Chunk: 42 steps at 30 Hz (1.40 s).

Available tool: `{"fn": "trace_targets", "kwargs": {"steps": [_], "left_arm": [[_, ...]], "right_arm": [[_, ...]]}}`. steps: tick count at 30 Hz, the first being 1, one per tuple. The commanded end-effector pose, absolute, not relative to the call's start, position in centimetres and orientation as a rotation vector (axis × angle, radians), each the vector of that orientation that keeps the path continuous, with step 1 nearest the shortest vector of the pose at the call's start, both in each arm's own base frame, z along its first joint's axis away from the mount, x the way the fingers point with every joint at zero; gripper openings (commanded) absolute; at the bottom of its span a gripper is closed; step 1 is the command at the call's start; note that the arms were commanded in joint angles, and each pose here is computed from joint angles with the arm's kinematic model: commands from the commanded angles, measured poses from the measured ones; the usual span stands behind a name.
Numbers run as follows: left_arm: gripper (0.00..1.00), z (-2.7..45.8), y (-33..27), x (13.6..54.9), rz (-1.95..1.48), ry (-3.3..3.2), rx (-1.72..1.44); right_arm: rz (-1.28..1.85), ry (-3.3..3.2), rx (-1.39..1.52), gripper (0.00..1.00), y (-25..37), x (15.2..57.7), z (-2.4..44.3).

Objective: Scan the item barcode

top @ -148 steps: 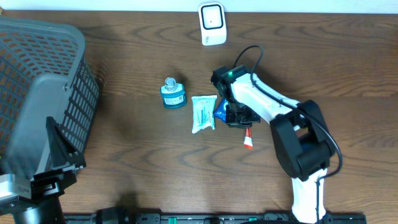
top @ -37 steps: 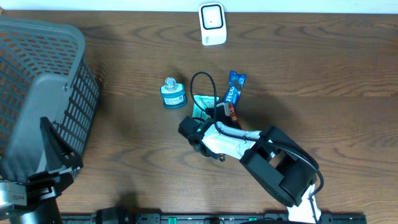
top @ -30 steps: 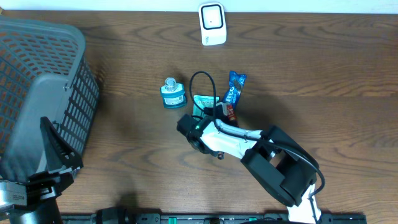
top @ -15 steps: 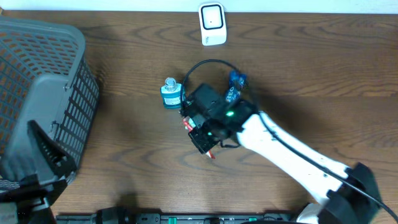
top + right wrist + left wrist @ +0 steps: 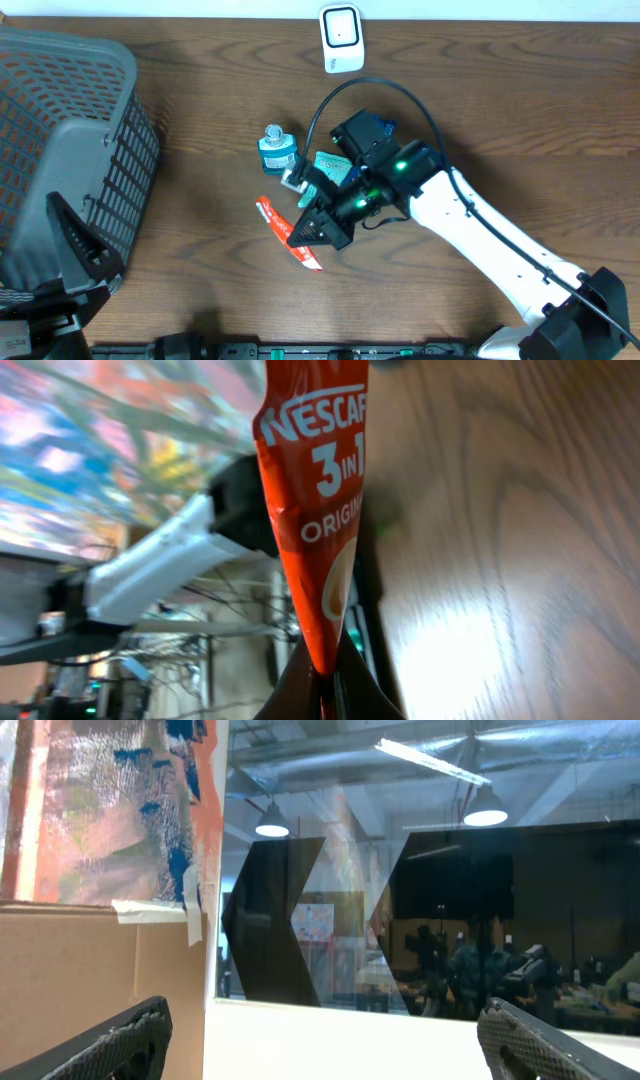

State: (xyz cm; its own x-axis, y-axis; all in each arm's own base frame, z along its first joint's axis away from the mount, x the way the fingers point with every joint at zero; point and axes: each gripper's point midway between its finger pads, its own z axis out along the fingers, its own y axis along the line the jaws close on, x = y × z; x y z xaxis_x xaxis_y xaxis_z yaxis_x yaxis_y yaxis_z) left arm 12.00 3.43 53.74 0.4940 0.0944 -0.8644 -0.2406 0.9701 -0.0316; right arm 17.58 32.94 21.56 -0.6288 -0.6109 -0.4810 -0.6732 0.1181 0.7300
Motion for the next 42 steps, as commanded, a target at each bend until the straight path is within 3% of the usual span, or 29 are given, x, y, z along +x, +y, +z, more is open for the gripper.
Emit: {"fn": "trace_targets", "kwargs": {"steps": [1, 9, 18, 28, 42], "left_arm": [[0.98, 54.3, 3.2, 11.2, 0.195, 1.012, -0.15], [0.98, 54.0, 3.1, 11.0, 0.194, 1.019, -0.151], [0.98, 52.8, 2.4, 7.6, 0.191, 0.954, -0.14], [0.98, 49.8, 1.5, 4.9, 0.18, 0.882, -0.112], [0.98, 48.5, -4.5, 6.5, 0.003, 0.921, 0.23]], "right_arm": [[1.789, 2.135, -1.307, 0.01, 32.6, 17.3, 24.7], [1.95, 1.967, -1.292, 0.01, 31.9, 17.5, 27.1], [2.137, 1.745, -1.276, 0.01, 31.3, 17.4, 30.3], [2.111, 1.708, -1.293, 0.01, 31.4, 17.8, 30.4], [2.083, 1.727, -1.279, 0.02, 31.2, 18.4, 30.1]]}}
